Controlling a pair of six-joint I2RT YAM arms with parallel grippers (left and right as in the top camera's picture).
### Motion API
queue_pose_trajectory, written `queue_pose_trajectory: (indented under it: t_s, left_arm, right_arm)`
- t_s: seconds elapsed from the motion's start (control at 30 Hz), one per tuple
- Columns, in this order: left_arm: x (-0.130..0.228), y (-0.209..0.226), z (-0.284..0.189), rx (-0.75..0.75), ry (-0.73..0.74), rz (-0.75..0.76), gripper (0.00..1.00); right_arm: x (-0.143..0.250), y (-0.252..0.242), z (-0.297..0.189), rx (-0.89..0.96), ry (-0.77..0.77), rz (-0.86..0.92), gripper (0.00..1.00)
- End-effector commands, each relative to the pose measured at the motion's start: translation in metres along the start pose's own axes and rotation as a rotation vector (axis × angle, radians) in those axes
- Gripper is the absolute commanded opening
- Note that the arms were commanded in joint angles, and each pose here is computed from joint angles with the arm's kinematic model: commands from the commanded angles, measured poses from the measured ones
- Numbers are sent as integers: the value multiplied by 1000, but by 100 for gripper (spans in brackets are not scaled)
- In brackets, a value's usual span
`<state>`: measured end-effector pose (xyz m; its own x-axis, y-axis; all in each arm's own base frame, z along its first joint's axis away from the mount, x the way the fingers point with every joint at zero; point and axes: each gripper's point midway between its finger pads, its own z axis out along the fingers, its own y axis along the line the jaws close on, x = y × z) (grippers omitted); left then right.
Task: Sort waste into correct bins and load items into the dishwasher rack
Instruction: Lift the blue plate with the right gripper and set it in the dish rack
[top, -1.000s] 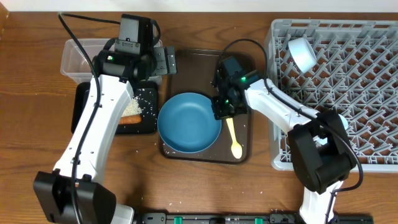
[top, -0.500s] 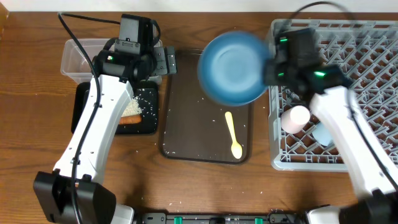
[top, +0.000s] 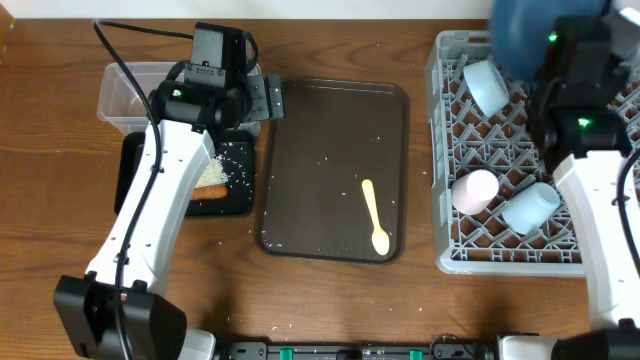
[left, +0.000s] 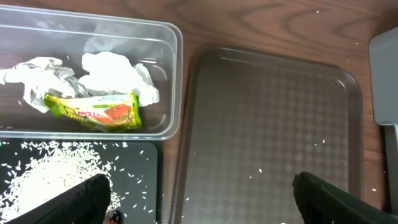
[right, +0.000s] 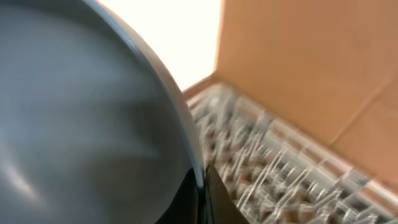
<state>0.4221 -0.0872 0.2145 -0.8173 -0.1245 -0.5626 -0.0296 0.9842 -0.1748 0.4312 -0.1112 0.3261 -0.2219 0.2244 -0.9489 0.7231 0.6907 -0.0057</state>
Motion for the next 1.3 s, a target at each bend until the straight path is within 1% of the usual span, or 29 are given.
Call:
queue_pose_trajectory:
  t_s: [0.0, 0.03, 0.17, 0.3, 0.43, 0.57, 0.73, 1.0, 1.27]
  left_arm:
    - [1, 3, 4, -10, 10, -4, 96]
    - [1, 3, 4, -10, 10, -4, 96]
    - [1, 3, 4, -11, 11, -4, 96]
    - [1, 3, 4, -10, 10, -4, 96]
    - [1, 3, 4, -10, 10, -4, 96]
    - [1, 3, 4, -10, 10, -4, 96]
    - [1, 3, 4, -10, 10, -4, 96]
    - [1, 3, 4, -10, 10, -4, 96]
    - [1, 3, 4, -10, 10, -4, 96]
  right_arm:
    - [-22, -35, 22, 215, -92, -101, 1]
    - [-27, -41, 35, 245, -108, -163, 1]
    - [-21, -62, 62, 317, -81, -253, 1]
    - [-3, -91, 91, 397, -24, -272, 1]
    - [7, -108, 106, 436, 9, -280, 1]
    - [20, -105, 120, 397, 37, -293, 1]
    - [28, -103, 133, 403, 35, -295, 1]
    - [40, -104, 160, 463, 27, -434, 1]
    - [49, -86, 161, 435, 31, -470, 1]
